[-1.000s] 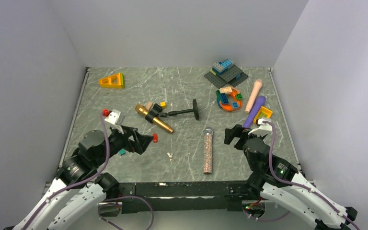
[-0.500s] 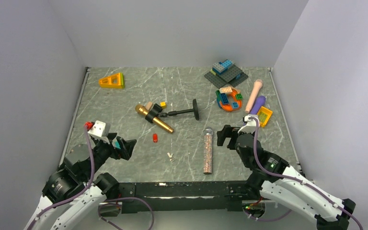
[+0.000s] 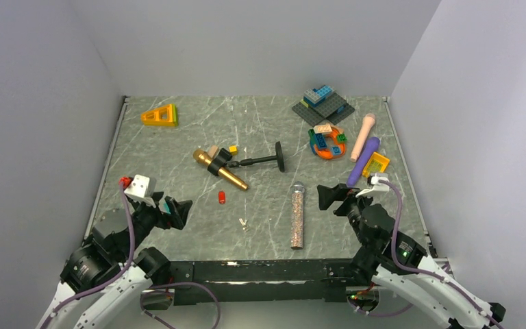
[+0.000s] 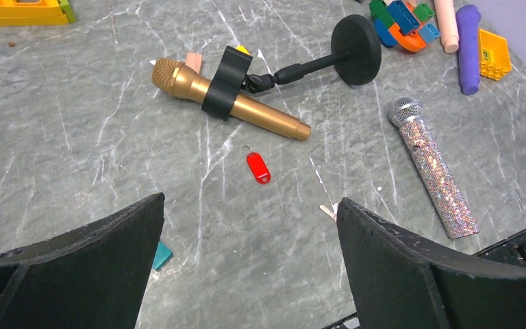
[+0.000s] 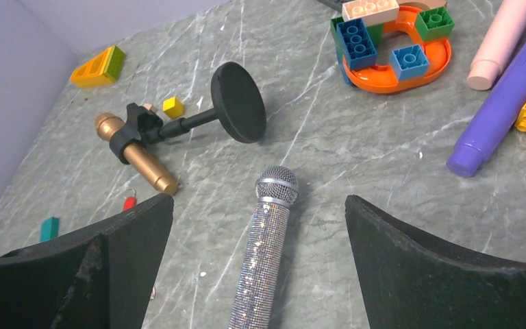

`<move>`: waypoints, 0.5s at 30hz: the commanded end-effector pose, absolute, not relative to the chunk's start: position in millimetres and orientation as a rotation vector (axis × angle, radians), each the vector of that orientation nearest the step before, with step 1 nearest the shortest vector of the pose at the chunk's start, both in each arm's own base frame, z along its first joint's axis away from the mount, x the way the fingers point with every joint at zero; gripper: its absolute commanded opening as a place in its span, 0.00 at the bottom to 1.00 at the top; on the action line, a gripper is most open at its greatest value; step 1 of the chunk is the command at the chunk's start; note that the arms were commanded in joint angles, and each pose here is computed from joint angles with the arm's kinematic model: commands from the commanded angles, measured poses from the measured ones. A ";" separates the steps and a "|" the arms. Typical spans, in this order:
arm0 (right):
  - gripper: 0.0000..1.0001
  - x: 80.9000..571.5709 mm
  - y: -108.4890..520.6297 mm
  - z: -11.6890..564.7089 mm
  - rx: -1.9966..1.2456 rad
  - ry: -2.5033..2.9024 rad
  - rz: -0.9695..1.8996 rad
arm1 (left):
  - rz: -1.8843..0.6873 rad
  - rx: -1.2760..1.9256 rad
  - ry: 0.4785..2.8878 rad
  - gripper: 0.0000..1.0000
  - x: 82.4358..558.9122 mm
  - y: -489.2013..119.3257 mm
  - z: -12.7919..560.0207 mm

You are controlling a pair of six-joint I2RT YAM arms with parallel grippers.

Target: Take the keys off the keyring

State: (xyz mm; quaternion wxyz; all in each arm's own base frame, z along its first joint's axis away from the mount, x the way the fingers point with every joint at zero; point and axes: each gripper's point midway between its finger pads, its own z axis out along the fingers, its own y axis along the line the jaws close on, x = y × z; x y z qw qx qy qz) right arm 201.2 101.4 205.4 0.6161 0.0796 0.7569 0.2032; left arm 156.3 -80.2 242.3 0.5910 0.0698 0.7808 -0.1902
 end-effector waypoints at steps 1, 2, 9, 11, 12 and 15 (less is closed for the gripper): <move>1.00 201.0 98.4 208.6 0.186 1.704 0.475 | -0.434 0.134 1.790 1.00 157.0 -75.4 246.2; 1.00 200.5 97.5 208.3 0.196 1.700 0.482 | -0.436 0.134 1.788 0.99 156.6 -75.2 246.2; 1.00 199.9 76.0 201.4 0.375 1.712 0.439 | -0.443 0.136 1.773 0.99 155.5 -74.8 247.4; 1.00 201.2 71.0 202.4 0.414 1.713 0.414 | -0.446 0.147 1.778 0.99 156.1 -77.1 246.6; 1.00 202.2 71.1 200.5 0.413 1.723 0.398 | -0.445 0.152 1.782 0.99 156.5 -78.0 245.9; 1.00 204.4 73.2 198.5 0.398 1.743 0.371 | -0.437 0.154 1.799 1.00 158.1 -79.0 243.7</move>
